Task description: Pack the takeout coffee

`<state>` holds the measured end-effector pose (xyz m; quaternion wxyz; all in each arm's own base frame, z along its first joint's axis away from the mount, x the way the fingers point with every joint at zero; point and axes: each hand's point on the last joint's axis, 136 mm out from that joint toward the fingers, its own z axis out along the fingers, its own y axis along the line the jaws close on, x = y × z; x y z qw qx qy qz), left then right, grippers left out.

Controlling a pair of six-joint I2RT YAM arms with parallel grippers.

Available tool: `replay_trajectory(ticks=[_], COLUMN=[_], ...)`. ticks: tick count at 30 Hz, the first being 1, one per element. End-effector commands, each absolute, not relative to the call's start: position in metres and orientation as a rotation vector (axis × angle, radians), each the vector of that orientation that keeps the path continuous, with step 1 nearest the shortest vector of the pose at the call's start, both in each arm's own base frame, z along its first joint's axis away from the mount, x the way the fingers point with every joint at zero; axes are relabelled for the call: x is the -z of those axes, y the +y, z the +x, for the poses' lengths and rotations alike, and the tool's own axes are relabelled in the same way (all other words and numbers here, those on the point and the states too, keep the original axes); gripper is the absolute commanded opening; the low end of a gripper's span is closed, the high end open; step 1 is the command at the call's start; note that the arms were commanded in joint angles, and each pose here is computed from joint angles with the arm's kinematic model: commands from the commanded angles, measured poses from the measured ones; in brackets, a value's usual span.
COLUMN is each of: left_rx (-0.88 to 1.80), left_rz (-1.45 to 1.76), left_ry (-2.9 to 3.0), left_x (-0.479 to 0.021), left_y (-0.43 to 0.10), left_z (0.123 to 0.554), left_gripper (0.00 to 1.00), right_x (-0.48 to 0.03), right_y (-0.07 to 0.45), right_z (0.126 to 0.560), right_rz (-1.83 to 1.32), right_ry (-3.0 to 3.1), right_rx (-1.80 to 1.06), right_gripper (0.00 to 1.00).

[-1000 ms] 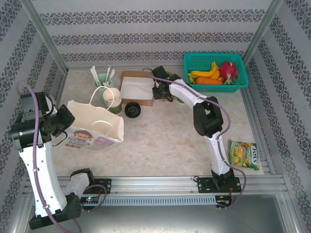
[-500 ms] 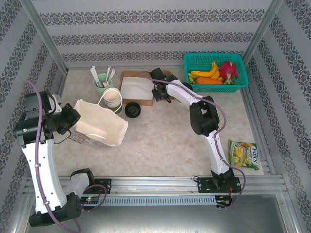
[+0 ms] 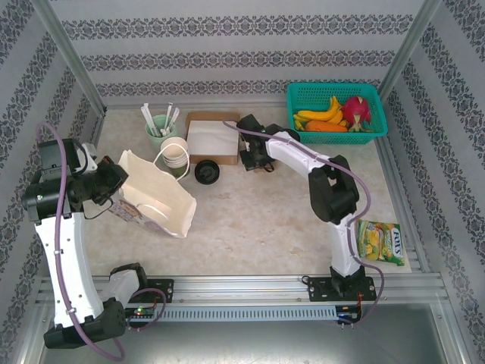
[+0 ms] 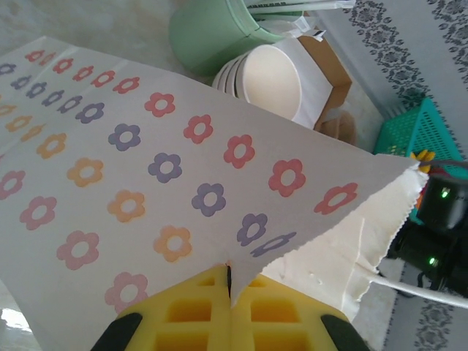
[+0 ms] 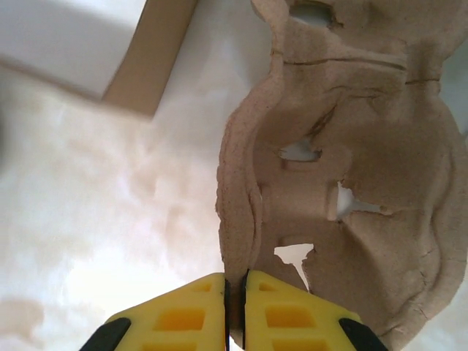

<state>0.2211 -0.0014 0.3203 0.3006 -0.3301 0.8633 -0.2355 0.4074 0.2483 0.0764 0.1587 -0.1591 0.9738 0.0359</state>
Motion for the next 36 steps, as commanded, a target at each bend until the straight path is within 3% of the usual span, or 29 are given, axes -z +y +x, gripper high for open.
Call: replay_trajectory(ticks=[1, 6, 17, 21, 26, 32, 36], left_rx=[0.719, 0.855, 0.88, 0.88, 0.879, 0.838, 0.835], left_rz=[-0.922, -0.971, -0.899, -0.857, -0.816, -0.795, -0.743], left_ry=[2.218, 2.173, 2.268, 2.34, 2.426, 2.473, 2.486], left_x=[-0.335, -0.333, -0.318, -0.302, -0.284, -0.276, -0.27], left_y=[-0.008, -0.022, -0.073, -0.103, -0.134, -0.139, -0.141], left_z=[0.222, 0.23, 0.262, 0.273, 0.283, 0.286, 0.285], left_gripper=[0.0, 0.0, 0.0, 0.0, 0.0, 0.15, 0.3], right_x=[-0.08, -0.069, -0.066, -0.076, -0.086, -0.114, -0.127], right_y=[0.238, 0.198, 0.13, 0.117, 0.103, 0.126, 0.096], right_z=[0.365, 0.323, 0.287, 0.28, 0.281, 0.297, 0.312], right_rz=[-0.642, -0.913, -1.034, -1.014, -0.913, -0.537, -0.027], right_ry=[2.822, 2.879, 3.057, 3.078, 3.077, 3.011, 2.912], right_rx=[-0.118, -0.039, 0.088, 0.072, 0.084, -0.099, -0.039], right_gripper=[0.13, 0.14, 0.19, 0.3, 0.41, 0.57, 0.7])
